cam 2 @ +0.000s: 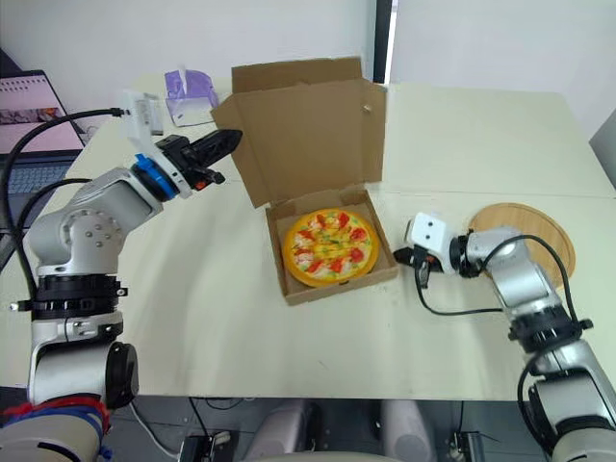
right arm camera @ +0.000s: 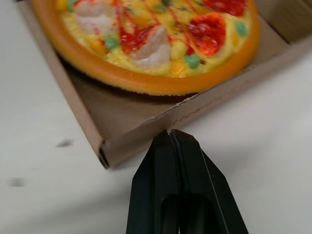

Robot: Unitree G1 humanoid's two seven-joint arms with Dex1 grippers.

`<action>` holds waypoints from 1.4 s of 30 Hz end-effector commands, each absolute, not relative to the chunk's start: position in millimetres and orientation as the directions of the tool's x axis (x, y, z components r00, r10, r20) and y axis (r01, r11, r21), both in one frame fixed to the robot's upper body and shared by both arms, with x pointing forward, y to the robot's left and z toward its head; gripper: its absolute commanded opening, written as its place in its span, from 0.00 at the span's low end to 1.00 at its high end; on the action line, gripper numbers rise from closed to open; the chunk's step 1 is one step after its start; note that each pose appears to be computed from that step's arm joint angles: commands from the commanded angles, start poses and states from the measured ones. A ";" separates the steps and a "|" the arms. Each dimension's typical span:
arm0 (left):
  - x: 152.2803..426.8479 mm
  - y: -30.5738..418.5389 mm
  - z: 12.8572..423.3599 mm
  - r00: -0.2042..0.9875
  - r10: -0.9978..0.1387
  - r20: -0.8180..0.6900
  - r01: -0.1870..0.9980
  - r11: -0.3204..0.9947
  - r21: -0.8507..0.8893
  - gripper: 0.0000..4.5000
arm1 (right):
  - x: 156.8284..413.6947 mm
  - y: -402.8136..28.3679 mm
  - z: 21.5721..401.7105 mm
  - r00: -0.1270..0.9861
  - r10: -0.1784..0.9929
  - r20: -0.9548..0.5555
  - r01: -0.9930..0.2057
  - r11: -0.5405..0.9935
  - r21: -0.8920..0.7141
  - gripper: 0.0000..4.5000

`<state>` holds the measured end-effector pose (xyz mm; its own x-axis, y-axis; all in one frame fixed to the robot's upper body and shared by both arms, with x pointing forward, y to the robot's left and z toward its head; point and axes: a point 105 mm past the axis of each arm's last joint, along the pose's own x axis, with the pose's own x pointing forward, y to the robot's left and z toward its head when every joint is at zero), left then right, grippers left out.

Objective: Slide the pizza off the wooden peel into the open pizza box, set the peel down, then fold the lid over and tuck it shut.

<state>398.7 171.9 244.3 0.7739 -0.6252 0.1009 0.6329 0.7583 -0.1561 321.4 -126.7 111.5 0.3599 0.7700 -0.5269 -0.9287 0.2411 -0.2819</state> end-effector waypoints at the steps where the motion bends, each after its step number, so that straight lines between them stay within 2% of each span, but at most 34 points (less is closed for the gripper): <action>1: 403.3 161.2 251.2 0.737 -0.666 0.114 0.676 0.731 -0.093 0.00 | 307.4 -111.3 130.8 0.335 0.807 -0.487 -0.933 0.211 -0.292 0.01; 5: 413.5 148.5 253.1 0.714 -0.691 0.112 0.699 0.713 -0.052 0.00 | 302.0 -108.0 132.2 0.346 0.815 -0.465 -0.932 0.241 -0.271 0.01; 10: 423.7 147.3 257.5 0.719 -0.684 0.125 0.690 0.724 -0.013 0.00 | 327.0 -133.5 152.5 0.509 0.748 -0.426 -0.850 0.358 -0.387 0.01; 14: 426.8 146.5 258.0 0.720 -0.683 0.124 0.686 0.727 0.018 0.00 | 348.6 -144.4 187.1 0.647 0.712 -0.274 -0.744 0.511 -0.430 0.01; 17: 427.4 146.7 257.5 0.720 -0.683 0.125 0.686 0.727 0.025 0.00 | 358.1 -148.6 208.6 0.703 0.694 -0.154 -0.687 0.606 -0.402 0.14; 19: 427.9 146.6 257.4 0.721 -0.681 0.129 0.684 0.729 0.026 0.00 | 363.7 -149.8 222.1 0.733 0.677 -0.063 -0.650 0.672 -0.354 0.26; 24: 428.0 145.7 255.5 0.721 -0.681 0.128 0.683 0.730 0.035 0.00 | 371.6 -152.4 239.2 0.781 0.621 0.070 -0.578 0.761 -0.294 0.67; 28: 428.4 144.9 256.5 0.719 -0.682 0.131 0.684 0.728 0.036 0.00 | 380.7 -160.1 242.9 0.813 0.575 0.094 -0.534 0.800 -0.274 0.97; 33: 429.1 143.1 256.3 0.717 -0.685 0.131 0.687 0.726 0.037 0.00 | 394.5 -154.9 233.1 0.811 0.583 0.053 -0.554 0.793 -0.253 0.99; 38: 429.4 140.2 256.4 0.712 -0.690 0.131 0.692 0.721 0.037 0.00 | 408.5 -145.8 242.3 0.794 0.601 0.088 -0.584 0.795 -0.164 0.99; 42: 429.7 138.9 257.2 0.709 -0.692 0.134 0.695 0.718 0.037 0.00 | 415.5 -141.4 242.8 0.784 0.615 0.088 -0.597 0.785 -0.167 0.99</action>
<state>430.9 142.2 237.4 0.7254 -0.6834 0.0826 0.6861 0.7275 -0.0062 415.7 -142.5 230.0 0.7948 0.6053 0.0435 -0.5952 0.7915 -0.1386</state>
